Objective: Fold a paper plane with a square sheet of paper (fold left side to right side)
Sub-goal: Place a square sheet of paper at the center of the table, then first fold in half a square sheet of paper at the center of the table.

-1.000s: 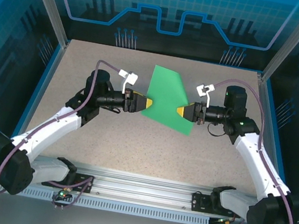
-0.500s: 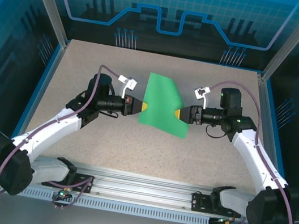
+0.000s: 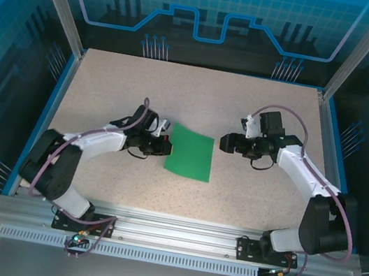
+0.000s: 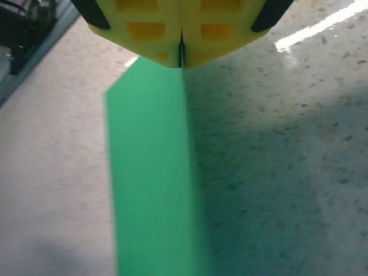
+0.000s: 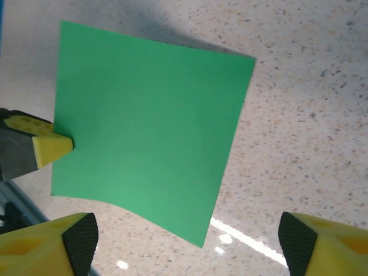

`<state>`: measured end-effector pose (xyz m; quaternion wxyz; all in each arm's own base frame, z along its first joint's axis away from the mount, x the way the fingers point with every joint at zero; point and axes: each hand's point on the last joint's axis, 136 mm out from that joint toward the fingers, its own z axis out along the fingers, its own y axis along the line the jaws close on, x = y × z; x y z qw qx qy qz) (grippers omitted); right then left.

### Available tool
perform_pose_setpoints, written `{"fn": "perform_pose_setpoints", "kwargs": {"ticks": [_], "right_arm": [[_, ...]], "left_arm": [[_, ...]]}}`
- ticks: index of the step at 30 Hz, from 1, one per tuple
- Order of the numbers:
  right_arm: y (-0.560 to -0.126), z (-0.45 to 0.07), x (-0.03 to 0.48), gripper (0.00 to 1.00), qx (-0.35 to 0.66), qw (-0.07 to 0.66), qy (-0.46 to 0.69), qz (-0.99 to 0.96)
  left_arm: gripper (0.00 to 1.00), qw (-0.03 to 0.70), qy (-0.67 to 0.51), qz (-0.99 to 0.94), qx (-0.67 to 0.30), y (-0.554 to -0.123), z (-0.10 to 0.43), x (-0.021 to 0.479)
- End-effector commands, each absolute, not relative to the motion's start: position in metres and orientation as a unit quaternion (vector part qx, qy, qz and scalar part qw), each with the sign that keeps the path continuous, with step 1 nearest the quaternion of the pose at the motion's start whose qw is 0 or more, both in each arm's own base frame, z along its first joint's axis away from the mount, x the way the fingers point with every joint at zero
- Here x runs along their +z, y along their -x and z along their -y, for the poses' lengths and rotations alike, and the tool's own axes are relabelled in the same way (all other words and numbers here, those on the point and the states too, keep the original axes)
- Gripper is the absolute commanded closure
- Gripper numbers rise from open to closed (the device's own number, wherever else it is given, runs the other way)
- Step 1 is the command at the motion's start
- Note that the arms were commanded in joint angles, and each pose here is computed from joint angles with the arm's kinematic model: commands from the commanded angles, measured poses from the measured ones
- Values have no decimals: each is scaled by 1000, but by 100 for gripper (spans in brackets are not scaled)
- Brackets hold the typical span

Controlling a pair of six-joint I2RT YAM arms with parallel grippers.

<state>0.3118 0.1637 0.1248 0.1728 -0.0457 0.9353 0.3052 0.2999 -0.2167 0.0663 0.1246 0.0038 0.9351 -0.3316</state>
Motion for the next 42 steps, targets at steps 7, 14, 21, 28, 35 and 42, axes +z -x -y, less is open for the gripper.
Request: {"fn": "perform_pose_setpoints", "kwargs": {"ticks": [7, 14, 21, 28, 35, 42], "right_arm": [[-325, -207, 72, 52, 315, 108, 43, -942], [-331, -223, 38, 61, 296, 74, 41, -952], [-320, -218, 12, 64, 265, 44, 29, -963], [-307, -209, 1, 64, 254, 39, 22, -966], [-306, -211, 6, 64, 284, 53, 15, -957], [-306, -209, 5, 64, 297, 50, 10, -953]], "left_arm": [[92, 119, -2, -947, -297, -321, 218, 67], [85, 115, -5, -945, -307, -319, 223, 70], [67, 113, -1, -929, -352, -323, 242, 78], [51, 115, -13, -910, -398, -328, 266, 93], [42, 110, -23, -899, -422, -328, 284, 95], [38, 108, -33, -894, -433, -329, 296, 97]]}}
